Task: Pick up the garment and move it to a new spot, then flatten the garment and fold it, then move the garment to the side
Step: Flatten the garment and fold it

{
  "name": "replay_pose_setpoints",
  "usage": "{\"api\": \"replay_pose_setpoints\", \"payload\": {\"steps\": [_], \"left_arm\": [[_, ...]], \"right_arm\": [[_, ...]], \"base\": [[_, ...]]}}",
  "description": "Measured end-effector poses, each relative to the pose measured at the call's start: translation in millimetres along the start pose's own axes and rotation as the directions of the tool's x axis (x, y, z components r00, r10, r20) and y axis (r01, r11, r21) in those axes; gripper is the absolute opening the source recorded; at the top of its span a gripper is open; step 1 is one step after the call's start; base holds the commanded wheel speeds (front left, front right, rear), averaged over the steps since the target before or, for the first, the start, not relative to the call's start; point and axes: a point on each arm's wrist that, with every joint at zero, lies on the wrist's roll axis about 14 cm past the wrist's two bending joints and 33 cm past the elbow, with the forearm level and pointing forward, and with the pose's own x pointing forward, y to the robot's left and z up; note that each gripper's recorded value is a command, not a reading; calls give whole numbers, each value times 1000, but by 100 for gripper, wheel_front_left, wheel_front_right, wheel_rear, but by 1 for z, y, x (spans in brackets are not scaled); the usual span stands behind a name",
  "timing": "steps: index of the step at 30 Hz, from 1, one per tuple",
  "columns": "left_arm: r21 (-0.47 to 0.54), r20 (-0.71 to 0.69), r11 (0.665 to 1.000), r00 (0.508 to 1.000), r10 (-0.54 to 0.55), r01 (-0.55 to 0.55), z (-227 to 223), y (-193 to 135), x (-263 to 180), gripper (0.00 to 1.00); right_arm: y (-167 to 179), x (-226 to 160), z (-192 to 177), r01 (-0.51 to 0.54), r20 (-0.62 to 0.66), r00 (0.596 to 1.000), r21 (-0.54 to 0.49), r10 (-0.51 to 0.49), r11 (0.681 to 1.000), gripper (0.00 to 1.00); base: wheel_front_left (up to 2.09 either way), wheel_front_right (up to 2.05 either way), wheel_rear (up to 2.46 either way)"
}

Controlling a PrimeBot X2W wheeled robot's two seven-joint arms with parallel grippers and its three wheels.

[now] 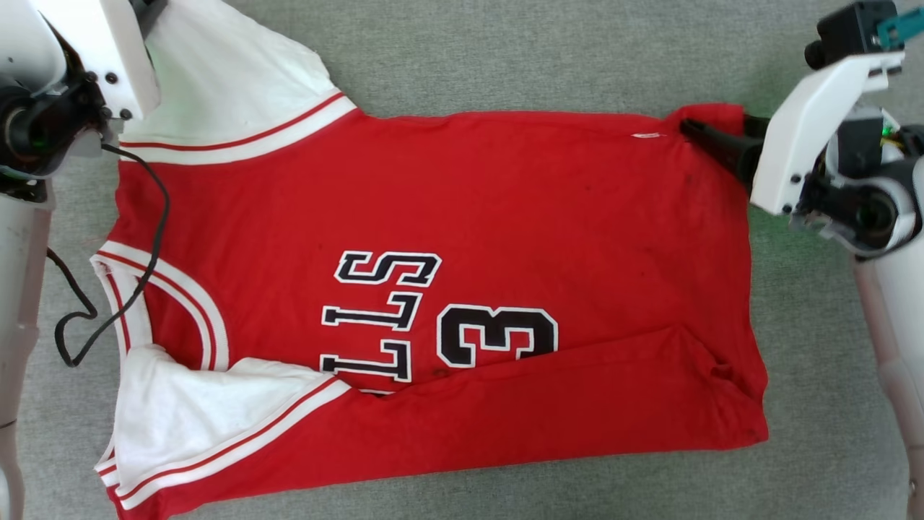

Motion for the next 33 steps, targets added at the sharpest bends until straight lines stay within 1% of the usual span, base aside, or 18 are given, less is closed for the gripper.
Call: {"api": "replay_pose_setpoints", "payload": {"steps": [3,4,5,9,13,16,18,21,25,27,33], "left_arm": [[0,-2,1000,1000,1,-1,-3,1,0,0],[1,-2,1000,1000,0,0,-3,1,0,0],[1,-2,1000,1000,-1,1,-4,2,0,0],[-5,8,1000,1000,-2,2,-4,2,-2,0],[-19,39,1000,999,1,0,0,3,-14,0],[-41,80,999,997,8,-4,3,6,-29,0],[-61,123,998,992,17,-9,4,9,-43,0],[-114,164,993,986,34,-15,-4,13,-64,0],[-165,225,986,973,58,-21,-19,16,-94,0],[-203,241,979,967,83,-33,-34,20,-109,0],[-326,224,943,964,142,-63,-98,24,-147,0]], "right_arm": [[1,7,-5,9,-86,996,-7,-10,1000,100],[1,8,-6,13,-111,994,-11,-14,1000,47],[1,9,-6,17,-131,991,-17,-20,1000,0],[3,9,-7,24,-160,987,-32,-28,999,0],[9,1,-1,20,-125,992,-51,-27,999,0],[14,-10,9,15,-54,998,-67,-18,998,0],[17,-21,19,14,17,1000,-83,-13,996,0],[18,-41,28,18,104,995,-84,-9,996,0],[20,-61,13,16,138,990,-82,-5,996,0],[23,-70,4,11,149,989,-84,2,996,0],[30,-92,-28,-5,178,984,-73,18,997,0]], "base": [[0,0,0],[0,0,0],[0,0,0],[0,0,0],[0,0,0],[0,0,0],[0,0,0],[0,0,0],[0,0,0],[0,0,0],[0,0,0]]}}
